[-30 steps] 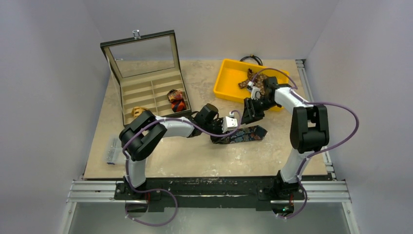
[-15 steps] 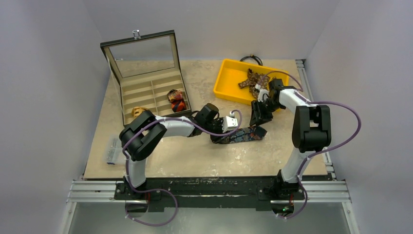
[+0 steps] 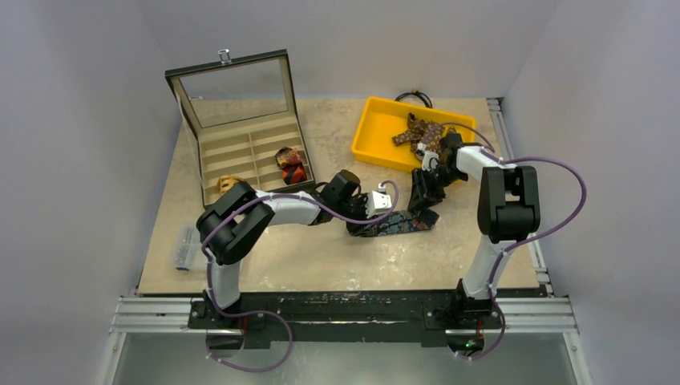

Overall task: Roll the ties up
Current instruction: Roll the tie at the center of the board.

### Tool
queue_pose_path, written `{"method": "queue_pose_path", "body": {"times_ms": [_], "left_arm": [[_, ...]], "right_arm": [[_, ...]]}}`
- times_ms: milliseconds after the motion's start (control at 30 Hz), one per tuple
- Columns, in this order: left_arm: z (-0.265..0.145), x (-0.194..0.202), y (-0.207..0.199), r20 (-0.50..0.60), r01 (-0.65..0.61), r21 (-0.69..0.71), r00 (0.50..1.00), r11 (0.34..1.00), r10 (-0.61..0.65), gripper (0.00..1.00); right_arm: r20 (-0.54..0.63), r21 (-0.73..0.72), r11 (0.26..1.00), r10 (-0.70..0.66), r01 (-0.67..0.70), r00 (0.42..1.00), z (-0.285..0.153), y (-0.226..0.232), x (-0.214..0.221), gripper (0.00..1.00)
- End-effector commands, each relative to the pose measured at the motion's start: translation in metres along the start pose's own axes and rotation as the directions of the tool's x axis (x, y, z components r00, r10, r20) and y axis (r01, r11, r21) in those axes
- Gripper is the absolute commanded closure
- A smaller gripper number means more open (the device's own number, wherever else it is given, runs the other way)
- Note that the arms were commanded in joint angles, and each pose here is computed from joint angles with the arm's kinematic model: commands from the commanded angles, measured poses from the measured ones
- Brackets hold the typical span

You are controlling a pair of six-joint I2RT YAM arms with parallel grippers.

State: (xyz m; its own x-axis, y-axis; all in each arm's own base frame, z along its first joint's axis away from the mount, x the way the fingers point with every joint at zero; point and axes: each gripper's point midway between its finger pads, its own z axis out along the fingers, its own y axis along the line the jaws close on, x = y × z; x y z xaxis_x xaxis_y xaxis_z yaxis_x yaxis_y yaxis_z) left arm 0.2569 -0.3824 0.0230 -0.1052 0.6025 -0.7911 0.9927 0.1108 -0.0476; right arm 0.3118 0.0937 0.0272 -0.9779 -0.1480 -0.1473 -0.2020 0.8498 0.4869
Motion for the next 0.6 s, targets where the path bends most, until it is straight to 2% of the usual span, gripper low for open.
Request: {"method": "queue_pose_path", "body": {"times_ms": [0, 133, 200, 267, 400, 467, 533, 567], "left_arm": [[-0.001, 0.058, -0.012, -0.189, 0.108, 0.004, 0.976, 0.994, -0.105, 0.67], [0.0, 0.058, -0.011, -0.191, 0.109, 0.005, 0.976, 0.994, -0.106, 0.67], [0.0, 0.057, -0.011, -0.189, 0.11, 0.008, 0.976, 0.994, -0.106, 0.68], [0.001, 0.057, -0.011, -0.19, 0.11, 0.01, 0.976, 0.994, -0.106, 0.68], [0.001, 0.056, -0.011, -0.19, 0.105, 0.011, 0.977, 0.994, -0.101, 0.67], [0.0, 0.057, -0.011, -0.193, 0.103, 0.011, 0.976, 0.995, -0.099, 0.68], [0.0, 0.059, -0.011, -0.197, 0.103, 0.011, 0.975, 0.995, -0.099, 0.68], [0.0, 0.06, -0.012, -0.199, 0.104, 0.012, 0.975, 0.994, -0.1, 0.68]], "right_arm": [[0.041, -0.061, 0.997, -0.047, 0.05, 0.998, -0.018, 0.021, -0.01, 0.67], [0.034, -0.057, 0.997, -0.05, 0.052, 0.998, -0.02, 0.022, -0.006, 0.69], [0.017, -0.041, 0.998, -0.043, 0.044, 0.999, -0.018, 0.018, -0.001, 0.68], [0.002, -0.036, 0.999, -0.033, 0.033, 0.999, -0.012, 0.014, 0.003, 0.62], [-0.006, -0.015, 1.0, -0.023, 0.023, 1.0, -0.004, 0.005, 0.004, 0.63], [-0.007, -0.02, 1.0, -0.021, 0.021, 1.0, -0.003, 0.005, 0.001, 0.7], [0.0, -0.03, 0.999, -0.029, 0.029, 1.0, -0.006, 0.008, -0.004, 0.84], [0.006, -0.036, 0.999, -0.036, 0.036, 0.999, -0.009, 0.011, -0.006, 0.95]]}}
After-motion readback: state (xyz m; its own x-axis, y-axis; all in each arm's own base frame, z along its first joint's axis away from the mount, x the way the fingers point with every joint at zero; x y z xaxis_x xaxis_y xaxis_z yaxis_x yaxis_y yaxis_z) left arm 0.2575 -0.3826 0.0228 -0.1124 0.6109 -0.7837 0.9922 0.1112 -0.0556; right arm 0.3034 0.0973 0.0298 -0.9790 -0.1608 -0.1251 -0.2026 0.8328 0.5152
